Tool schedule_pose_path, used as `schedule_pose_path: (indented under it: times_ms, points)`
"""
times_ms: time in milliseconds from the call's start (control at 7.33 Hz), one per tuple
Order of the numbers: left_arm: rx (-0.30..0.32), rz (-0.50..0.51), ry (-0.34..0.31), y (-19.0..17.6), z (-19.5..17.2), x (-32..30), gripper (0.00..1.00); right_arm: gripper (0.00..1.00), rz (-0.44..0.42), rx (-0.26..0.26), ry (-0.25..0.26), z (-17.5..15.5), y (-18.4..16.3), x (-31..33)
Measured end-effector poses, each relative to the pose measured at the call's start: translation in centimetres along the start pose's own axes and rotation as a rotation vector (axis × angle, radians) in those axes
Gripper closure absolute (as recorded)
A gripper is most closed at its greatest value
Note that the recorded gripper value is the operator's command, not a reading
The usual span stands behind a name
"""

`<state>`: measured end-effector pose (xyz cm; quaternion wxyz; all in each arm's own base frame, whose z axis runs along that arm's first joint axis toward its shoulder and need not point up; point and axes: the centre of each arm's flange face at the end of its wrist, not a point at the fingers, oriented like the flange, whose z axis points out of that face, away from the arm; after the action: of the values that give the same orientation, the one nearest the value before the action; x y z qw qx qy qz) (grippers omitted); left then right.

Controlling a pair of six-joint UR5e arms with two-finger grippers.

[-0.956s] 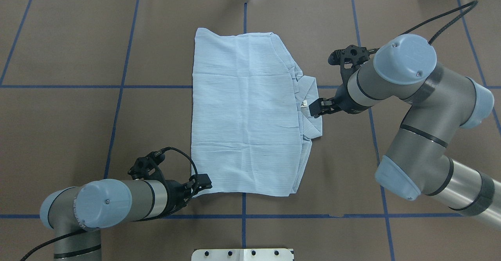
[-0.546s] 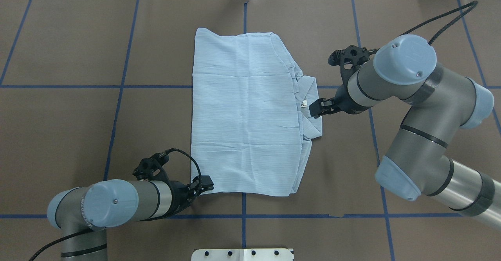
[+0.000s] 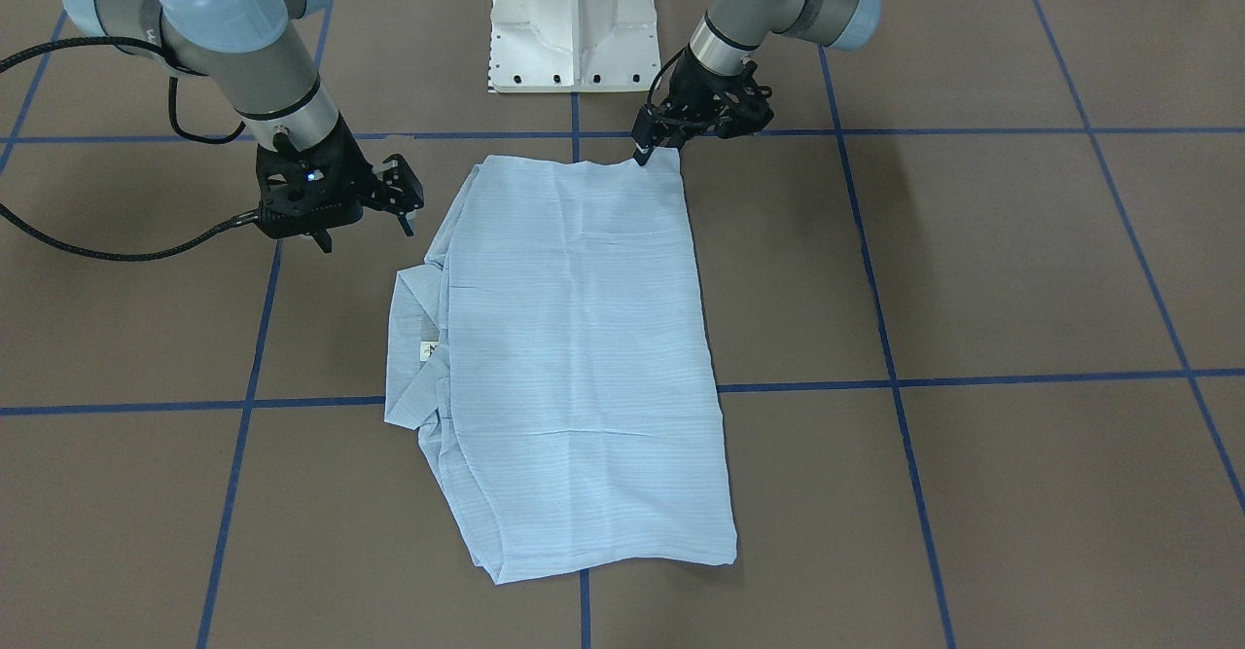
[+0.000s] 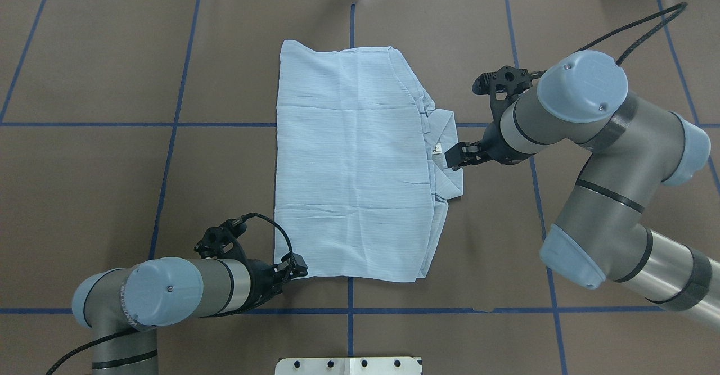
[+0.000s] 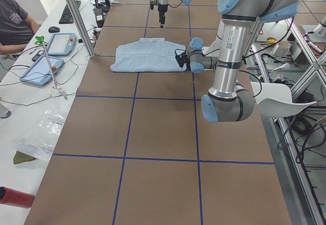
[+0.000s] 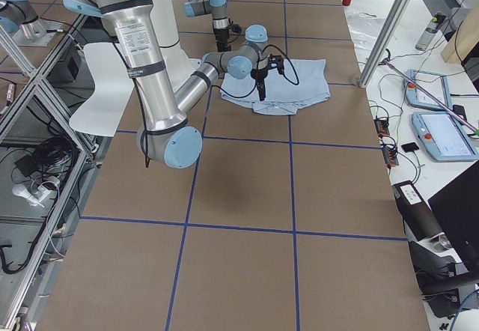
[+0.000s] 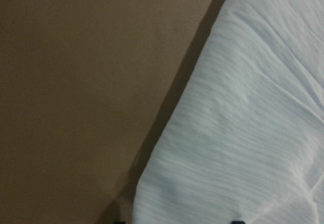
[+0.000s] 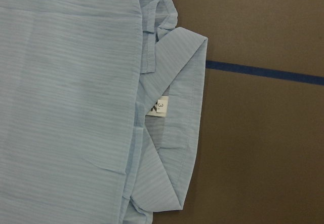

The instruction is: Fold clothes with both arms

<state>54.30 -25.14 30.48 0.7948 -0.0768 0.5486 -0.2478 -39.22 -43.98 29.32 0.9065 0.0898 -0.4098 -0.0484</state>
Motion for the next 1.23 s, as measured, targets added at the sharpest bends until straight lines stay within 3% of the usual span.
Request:
schedule_pose_path:
  times_ms: [137,273,410,546,956,1229]
  points:
    - [0.001,0.000,0.003,-0.06,-0.20,0.13,0.49,0.00,0.000,-0.001,0.001,0.07,0.08,0.09]
    - [0.002,0.002,0.004,-0.17,-0.35,0.20,0.35,0.00,0.000,-0.001,0.002,0.11,0.12,0.16]
    - [0.005,0.006,0.005,-0.34,-0.41,0.24,0.13,0.00,0.001,-0.002,0.003,0.15,0.14,0.19]
    - [0.007,0.009,0.004,-0.46,-0.43,0.22,0.03,0.00,0.001,-0.003,0.004,0.20,0.15,0.21]
    - [0.018,0.014,-0.034,-0.49,-0.05,-0.21,0.04,0.00,0.001,-0.004,0.006,0.30,0.18,0.23]
    - [0.026,0.013,-0.049,-0.55,0.06,-0.18,0.14,0.00,0.000,-0.005,0.006,0.34,0.26,0.15]
